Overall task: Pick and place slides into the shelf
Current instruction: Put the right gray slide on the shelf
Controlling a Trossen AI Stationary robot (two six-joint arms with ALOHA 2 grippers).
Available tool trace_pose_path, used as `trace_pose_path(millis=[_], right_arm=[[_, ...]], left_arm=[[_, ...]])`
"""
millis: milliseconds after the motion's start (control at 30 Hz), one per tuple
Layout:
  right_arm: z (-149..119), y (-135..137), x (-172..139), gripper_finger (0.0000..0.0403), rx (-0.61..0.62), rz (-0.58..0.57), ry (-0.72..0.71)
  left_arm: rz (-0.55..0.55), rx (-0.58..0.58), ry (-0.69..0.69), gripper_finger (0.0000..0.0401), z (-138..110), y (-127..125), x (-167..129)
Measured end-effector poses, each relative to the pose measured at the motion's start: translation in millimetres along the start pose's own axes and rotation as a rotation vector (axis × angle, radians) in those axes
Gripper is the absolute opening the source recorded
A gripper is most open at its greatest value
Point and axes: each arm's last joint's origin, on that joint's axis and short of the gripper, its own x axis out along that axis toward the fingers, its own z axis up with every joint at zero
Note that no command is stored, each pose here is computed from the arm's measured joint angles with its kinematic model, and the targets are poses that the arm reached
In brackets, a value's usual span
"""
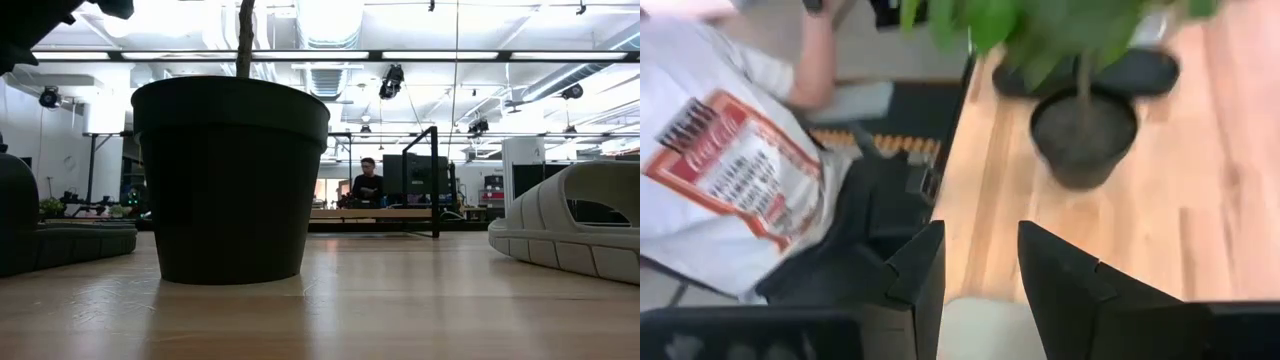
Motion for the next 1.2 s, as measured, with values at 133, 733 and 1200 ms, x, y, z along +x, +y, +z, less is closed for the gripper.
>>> trace_pose_path(millis=[133, 733, 1200], right_arm=[[-8.5, 33.3, 20.1, 0.011, 0.017, -0.084, 0.052], [-71.0, 67.4, 127.6, 0.0063, 0.112, -0.614, 0.331], [-93.7, 55.3, 138.9, 0.0043, 0.048, -0.835, 0.52]], left_arm=[[0.001, 0.0, -0.003, 0.0124, 0.4, 0.1, -0.1], [0.003, 0.004, -0.014, 0.0124, 0.9, 0.3, 0.5], [0.001, -0.005, -0.008, 0.0124, -0.2, 0.2, 1.1]])
